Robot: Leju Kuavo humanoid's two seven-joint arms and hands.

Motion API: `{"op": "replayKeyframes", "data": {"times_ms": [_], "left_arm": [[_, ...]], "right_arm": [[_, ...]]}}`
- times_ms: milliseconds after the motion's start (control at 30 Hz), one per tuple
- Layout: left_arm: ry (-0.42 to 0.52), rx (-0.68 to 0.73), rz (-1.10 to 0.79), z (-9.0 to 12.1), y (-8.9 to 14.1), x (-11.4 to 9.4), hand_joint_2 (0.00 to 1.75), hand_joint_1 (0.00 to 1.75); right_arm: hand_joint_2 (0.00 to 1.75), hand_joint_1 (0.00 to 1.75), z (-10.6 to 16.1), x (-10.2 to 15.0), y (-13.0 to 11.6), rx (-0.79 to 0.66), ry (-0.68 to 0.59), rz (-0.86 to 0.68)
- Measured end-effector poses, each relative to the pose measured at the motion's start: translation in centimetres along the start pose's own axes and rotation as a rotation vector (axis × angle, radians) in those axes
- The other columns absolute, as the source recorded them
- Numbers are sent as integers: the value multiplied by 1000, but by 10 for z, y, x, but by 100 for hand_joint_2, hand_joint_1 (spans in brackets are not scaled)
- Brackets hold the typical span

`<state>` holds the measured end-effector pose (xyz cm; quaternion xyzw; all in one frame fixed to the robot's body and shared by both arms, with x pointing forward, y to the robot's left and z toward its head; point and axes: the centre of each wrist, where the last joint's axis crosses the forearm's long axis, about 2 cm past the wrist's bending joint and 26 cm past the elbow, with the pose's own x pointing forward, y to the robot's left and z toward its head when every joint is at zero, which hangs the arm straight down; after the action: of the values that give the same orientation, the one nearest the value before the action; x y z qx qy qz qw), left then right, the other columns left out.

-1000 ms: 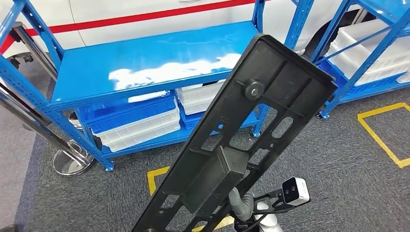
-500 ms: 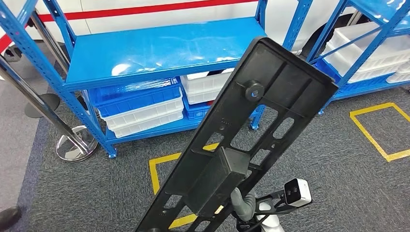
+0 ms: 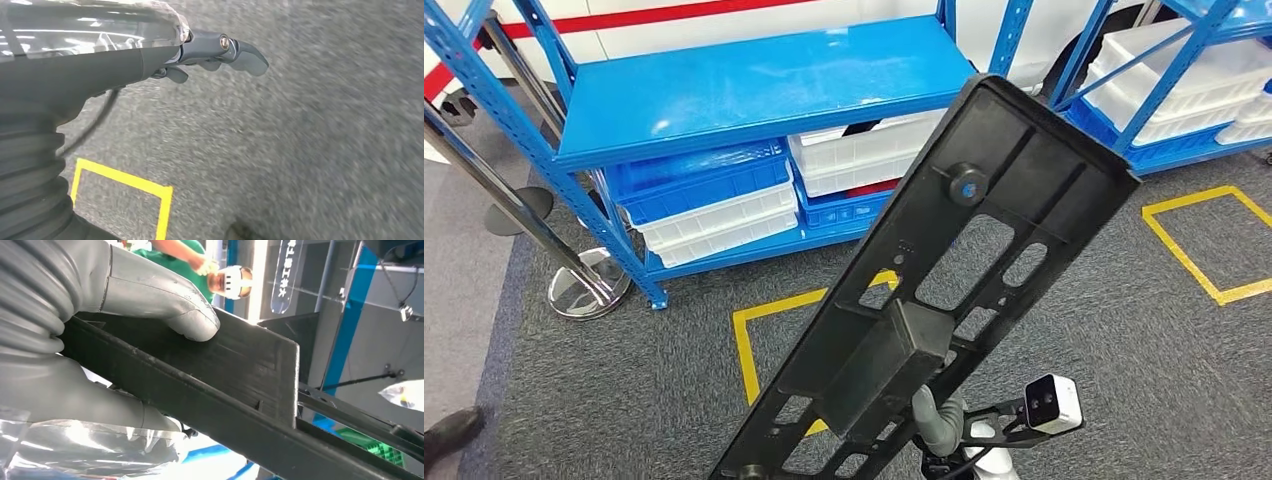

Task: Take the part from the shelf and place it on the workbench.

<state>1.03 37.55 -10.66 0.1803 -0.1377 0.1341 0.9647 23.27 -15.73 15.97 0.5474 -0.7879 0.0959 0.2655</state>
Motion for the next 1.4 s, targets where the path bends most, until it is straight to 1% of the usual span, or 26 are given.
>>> {"op": "replayKeyframes", "data": {"times_ms": [200,367,533,700,1167,1400], "left_arm": [[14,20,5,-1,5,-1,175,0],[-2,21,-8,-1,7,-1,175,0],[-27,54,-41,-1,4,0,175,0],[-40,80,-43,0,-2,2,175,0],[-49,76,-54,1,-8,3,175,0],[-59,65,-72,0,-9,7,175,0]], "right_arm": [[175,166,1,7,-2,-28,-12,44],[175,166,3,11,-3,-59,-7,88],[175,166,10,20,-4,-78,16,148],[175,166,18,23,-4,-85,39,159],[175,166,11,26,-10,-66,19,159],[175,166,0,31,-16,-28,7,189]]}}
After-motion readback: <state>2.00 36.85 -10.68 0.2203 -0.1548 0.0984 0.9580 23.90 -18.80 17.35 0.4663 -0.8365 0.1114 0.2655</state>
